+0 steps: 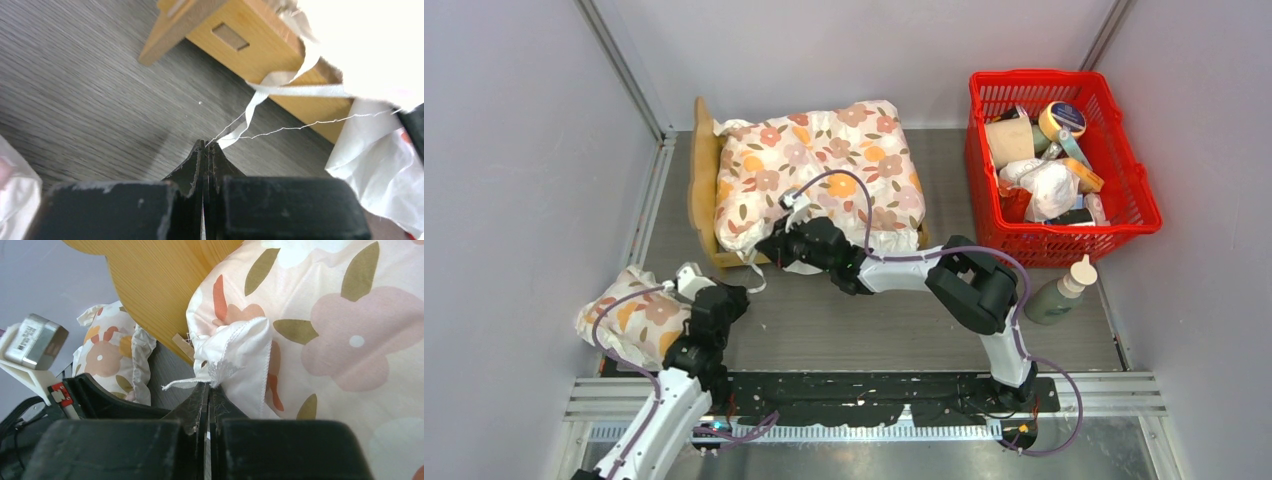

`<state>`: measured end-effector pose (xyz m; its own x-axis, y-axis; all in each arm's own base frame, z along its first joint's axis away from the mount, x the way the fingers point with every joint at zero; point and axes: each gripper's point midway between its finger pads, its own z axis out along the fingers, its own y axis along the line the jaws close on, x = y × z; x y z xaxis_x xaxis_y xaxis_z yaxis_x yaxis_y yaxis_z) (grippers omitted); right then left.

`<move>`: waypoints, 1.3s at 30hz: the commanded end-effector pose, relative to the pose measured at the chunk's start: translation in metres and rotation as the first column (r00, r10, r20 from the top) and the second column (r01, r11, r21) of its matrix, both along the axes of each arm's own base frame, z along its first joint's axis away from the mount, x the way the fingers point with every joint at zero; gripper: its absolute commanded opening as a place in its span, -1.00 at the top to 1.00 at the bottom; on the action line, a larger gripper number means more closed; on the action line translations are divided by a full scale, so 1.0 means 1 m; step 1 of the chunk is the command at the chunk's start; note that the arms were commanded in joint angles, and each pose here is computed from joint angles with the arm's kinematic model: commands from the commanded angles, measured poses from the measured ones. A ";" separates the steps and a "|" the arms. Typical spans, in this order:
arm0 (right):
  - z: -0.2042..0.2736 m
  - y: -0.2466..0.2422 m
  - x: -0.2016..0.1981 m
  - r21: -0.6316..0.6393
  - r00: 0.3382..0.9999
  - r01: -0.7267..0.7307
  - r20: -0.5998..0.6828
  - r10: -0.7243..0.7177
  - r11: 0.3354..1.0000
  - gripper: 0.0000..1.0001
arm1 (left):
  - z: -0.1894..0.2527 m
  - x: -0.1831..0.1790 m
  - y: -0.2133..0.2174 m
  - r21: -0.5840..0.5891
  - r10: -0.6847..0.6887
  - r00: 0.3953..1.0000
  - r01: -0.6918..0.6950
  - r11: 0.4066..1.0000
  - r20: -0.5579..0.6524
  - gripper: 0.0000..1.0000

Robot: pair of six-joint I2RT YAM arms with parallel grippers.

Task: Set up the pet bed
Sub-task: Tie the ropes to the bed frame.

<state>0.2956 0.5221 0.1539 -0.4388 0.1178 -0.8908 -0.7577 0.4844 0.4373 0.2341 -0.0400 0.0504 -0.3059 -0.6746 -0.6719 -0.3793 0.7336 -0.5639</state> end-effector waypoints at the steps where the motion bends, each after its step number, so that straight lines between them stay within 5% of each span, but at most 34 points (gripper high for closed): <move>1: 0.046 -0.006 -0.002 0.099 0.999 0.002 0.051 -0.007 0.995 0.89 | 0.031 0.006 0.025 0.052 0.122 0.989 -0.127 0.991 0.083 1.00; 13: 0.034 -0.014 -0.008 0.095 0.999 -0.001 0.039 -0.003 0.995 0.78 | 0.080 0.005 0.043 0.182 0.127 0.981 -0.153 0.971 0.150 1.00; 17: 0.035 -0.013 -0.010 0.103 0.999 -0.011 0.040 0.007 0.995 0.78 | 0.070 0.011 0.021 0.158 0.014 0.991 -0.035 0.987 0.132 1.00; 20: 0.039 -0.012 -0.010 0.109 0.999 -0.011 0.041 0.006 0.994 0.78 | 0.048 0.008 -0.002 0.088 -0.080 0.995 0.074 0.993 0.066 0.30; 22: 0.039 -0.012 -0.009 0.104 0.999 -0.009 0.045 0.004 0.995 0.78 | 0.039 0.005 -0.015 0.059 -0.142 0.989 0.140 0.988 0.032 0.08; 30: 0.042 -0.011 -0.008 0.109 0.999 -0.008 0.050 0.003 0.994 0.87 | 0.019 0.011 -0.027 0.060 -0.205 0.977 0.208 0.976 -0.053 0.01; 39: 0.046 -0.010 -0.009 0.118 0.998 -0.016 0.056 0.010 0.993 0.87 | -0.014 0.008 -0.010 0.097 -0.101 0.975 0.122 0.988 -0.200 -0.10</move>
<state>0.2854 0.5094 0.1378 -0.4603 0.1135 -0.8805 -0.7493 0.4822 0.4539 0.2308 -0.0577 0.0292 -0.5616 -0.5389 -0.6279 -0.3563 0.8424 -0.4043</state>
